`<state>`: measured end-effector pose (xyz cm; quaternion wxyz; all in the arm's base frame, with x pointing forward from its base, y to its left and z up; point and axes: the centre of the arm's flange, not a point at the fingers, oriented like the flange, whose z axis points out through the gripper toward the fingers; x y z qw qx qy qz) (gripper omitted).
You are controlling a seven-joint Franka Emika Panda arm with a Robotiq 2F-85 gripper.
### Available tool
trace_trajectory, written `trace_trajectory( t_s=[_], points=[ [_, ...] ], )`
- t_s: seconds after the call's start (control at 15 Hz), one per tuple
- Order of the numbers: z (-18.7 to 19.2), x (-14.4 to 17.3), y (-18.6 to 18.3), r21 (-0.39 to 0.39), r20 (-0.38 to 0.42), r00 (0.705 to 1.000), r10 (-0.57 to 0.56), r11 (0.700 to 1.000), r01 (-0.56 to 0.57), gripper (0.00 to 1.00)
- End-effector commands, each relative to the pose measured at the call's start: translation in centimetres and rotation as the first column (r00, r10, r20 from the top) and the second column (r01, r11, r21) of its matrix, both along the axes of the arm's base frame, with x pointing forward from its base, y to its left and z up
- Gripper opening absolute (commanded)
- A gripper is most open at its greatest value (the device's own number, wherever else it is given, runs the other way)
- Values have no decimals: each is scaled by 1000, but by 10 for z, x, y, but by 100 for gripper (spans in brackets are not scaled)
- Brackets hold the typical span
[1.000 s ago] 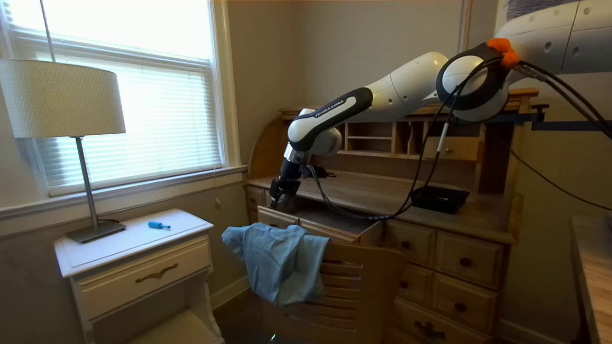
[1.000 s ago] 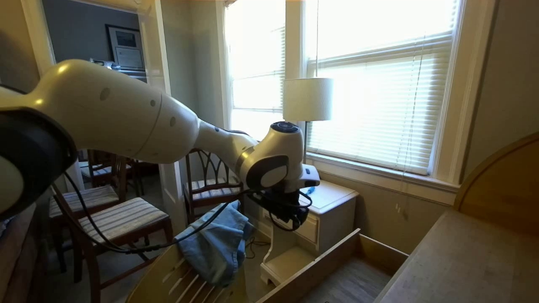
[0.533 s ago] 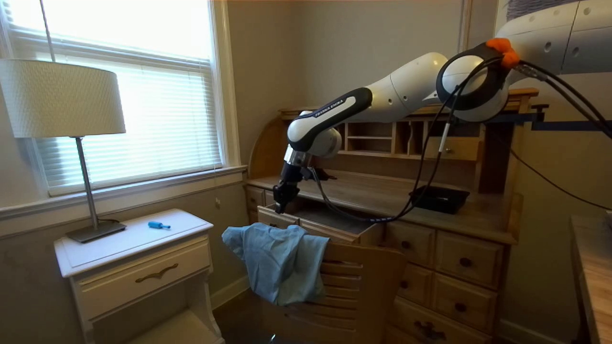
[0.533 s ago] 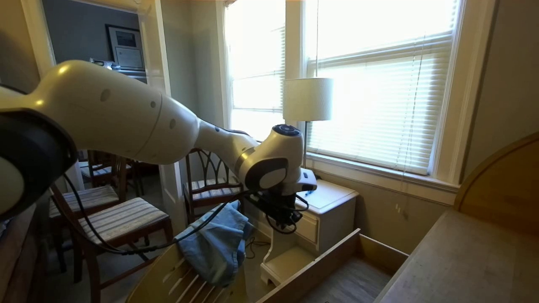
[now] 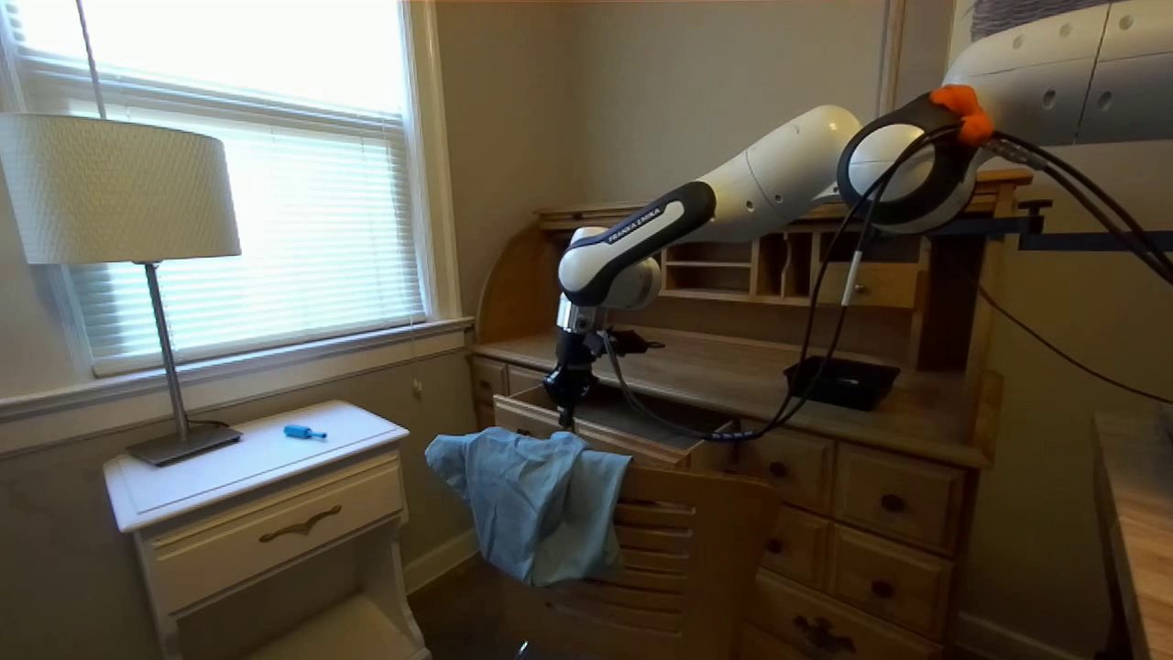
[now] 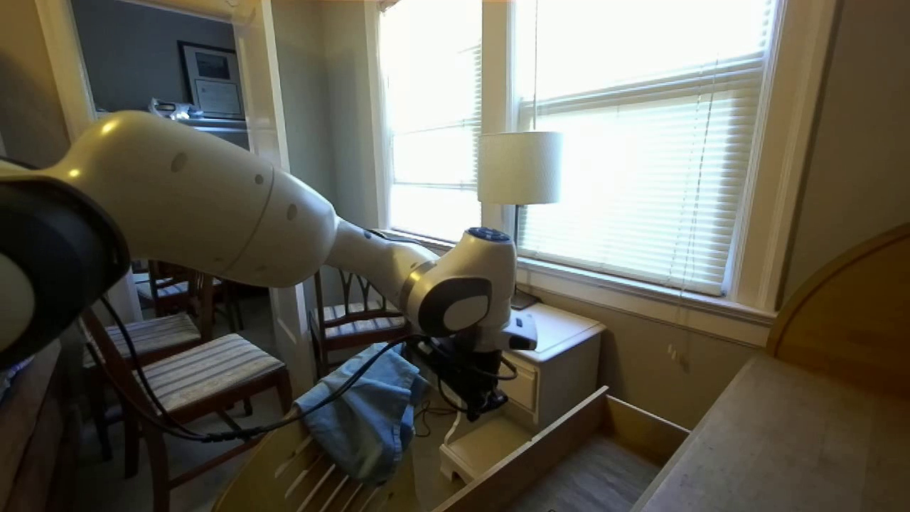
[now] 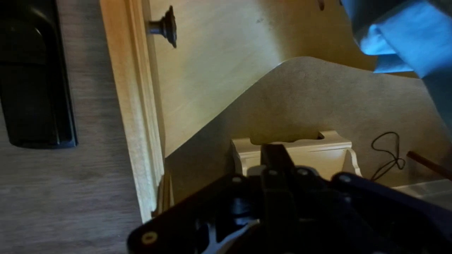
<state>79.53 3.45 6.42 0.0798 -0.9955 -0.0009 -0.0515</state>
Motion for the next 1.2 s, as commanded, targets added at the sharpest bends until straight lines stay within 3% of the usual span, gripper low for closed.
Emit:
trace_trajectory(
  t_s=[0.0,0.27,0.6,1.13],
  points=[
    [-36,40,1,-47,-76,992,-101,994,98,0],
    [-49,33,-6,-157,-94,968,-233,963,217,0],
    [-48,32,-13,-312,-79,929,-361,894,321,0],
    [-60,20,-12,-492,-155,910,-385,829,267,0]
  ],
)
